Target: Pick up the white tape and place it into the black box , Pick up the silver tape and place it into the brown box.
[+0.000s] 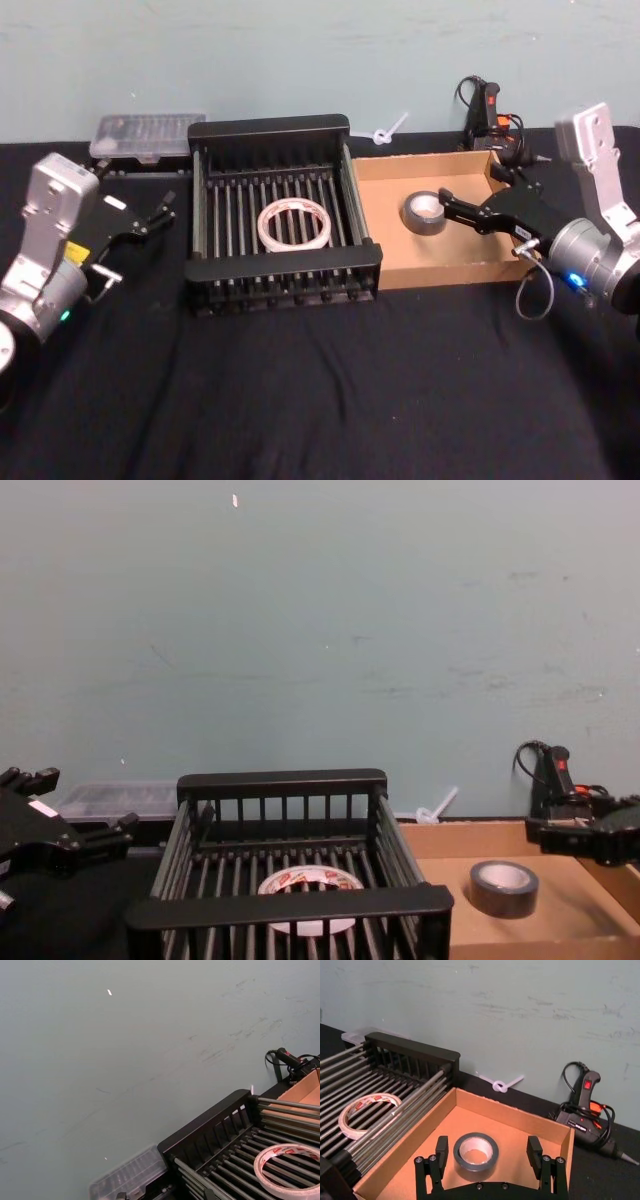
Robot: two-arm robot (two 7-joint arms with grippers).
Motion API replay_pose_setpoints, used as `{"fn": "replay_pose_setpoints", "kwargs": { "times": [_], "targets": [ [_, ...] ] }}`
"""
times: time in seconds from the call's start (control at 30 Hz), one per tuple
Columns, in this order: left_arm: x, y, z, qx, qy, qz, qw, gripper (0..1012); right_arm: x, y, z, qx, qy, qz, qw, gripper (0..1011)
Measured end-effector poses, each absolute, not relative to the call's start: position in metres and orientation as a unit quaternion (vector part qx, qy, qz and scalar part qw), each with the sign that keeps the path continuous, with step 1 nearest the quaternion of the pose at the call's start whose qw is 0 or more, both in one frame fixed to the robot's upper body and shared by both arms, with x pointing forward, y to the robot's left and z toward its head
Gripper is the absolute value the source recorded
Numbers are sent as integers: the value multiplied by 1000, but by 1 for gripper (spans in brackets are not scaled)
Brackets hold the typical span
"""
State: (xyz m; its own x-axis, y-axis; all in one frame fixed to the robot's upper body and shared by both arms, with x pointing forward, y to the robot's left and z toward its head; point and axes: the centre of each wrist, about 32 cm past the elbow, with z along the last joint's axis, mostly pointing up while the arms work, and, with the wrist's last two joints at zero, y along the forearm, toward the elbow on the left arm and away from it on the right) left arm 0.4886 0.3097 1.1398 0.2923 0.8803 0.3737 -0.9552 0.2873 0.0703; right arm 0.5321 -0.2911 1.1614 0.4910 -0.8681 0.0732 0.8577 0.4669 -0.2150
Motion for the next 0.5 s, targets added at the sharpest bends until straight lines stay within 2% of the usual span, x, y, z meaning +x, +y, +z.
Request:
{"fn": "replay_pose_setpoints", "kwargs": {
  "times": [0.5],
  "targets": [
    [489,310,1140,141,-132,580,791,1001,532,-292,1155,-120,31,-510,851,1002]
  ]
}}
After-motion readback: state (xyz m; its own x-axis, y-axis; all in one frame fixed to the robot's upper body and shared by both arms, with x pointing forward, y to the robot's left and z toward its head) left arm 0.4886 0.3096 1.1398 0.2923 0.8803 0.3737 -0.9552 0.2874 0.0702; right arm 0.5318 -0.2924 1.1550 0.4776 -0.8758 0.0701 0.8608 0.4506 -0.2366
